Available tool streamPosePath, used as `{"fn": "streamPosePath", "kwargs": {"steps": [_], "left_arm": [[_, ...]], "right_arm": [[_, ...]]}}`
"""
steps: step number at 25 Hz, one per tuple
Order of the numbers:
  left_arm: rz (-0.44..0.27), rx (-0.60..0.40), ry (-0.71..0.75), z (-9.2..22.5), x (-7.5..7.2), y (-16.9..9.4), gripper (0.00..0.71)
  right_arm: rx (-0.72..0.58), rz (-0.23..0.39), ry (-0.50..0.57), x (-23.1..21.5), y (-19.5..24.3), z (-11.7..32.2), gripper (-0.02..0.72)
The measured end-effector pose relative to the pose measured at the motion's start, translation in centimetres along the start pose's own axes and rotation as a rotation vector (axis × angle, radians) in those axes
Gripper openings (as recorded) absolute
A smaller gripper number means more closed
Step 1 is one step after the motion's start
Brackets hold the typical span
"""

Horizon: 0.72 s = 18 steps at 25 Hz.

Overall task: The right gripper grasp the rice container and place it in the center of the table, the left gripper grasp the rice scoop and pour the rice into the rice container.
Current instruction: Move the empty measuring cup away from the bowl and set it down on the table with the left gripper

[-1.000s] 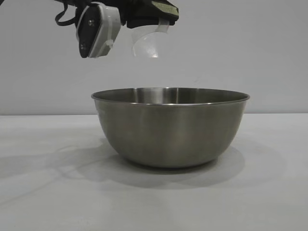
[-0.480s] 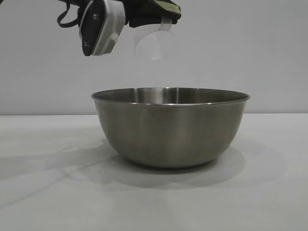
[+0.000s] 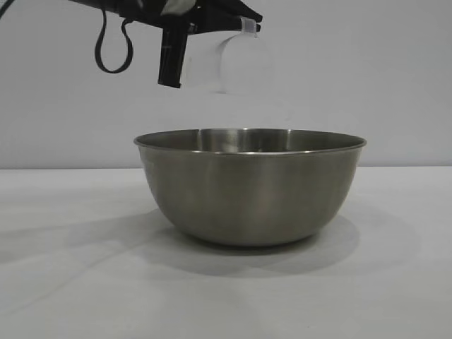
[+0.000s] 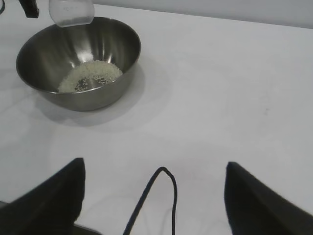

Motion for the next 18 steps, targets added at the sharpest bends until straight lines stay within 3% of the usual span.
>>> {"fn": "streamPosePath", "kwargs": {"steps": [4,11,18], "left_arm": [[-0.1,0.036,-0.28,0.7,0.3,-0.5,0.0],[-0.426,0.01,-0.653,2.4,0.8,-3.2,0.0],[-0.66,0.214,-0.834,5.8,-1.4,-7.3,0.0]], "right_arm": [[0.0,0.0,0.0,0.0,0.0,0.0,0.526],[0.0,0.0,0.0,0.0,0.0,0.0,0.526],[0.0,0.0,0.0,0.0,0.0,0.0,0.526]]}}
Point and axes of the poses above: a point on each arm's last joint axis where the gripper is mounted, y pointing out along that axis toward the gripper, x along the wrist's bending axis when the last joint is at zero, z = x × y, the point moved 1 cm from there along y, pointing out along that axis toward the gripper, and after that the axes turned 8 degrees about -y, right-handed, at the moved point
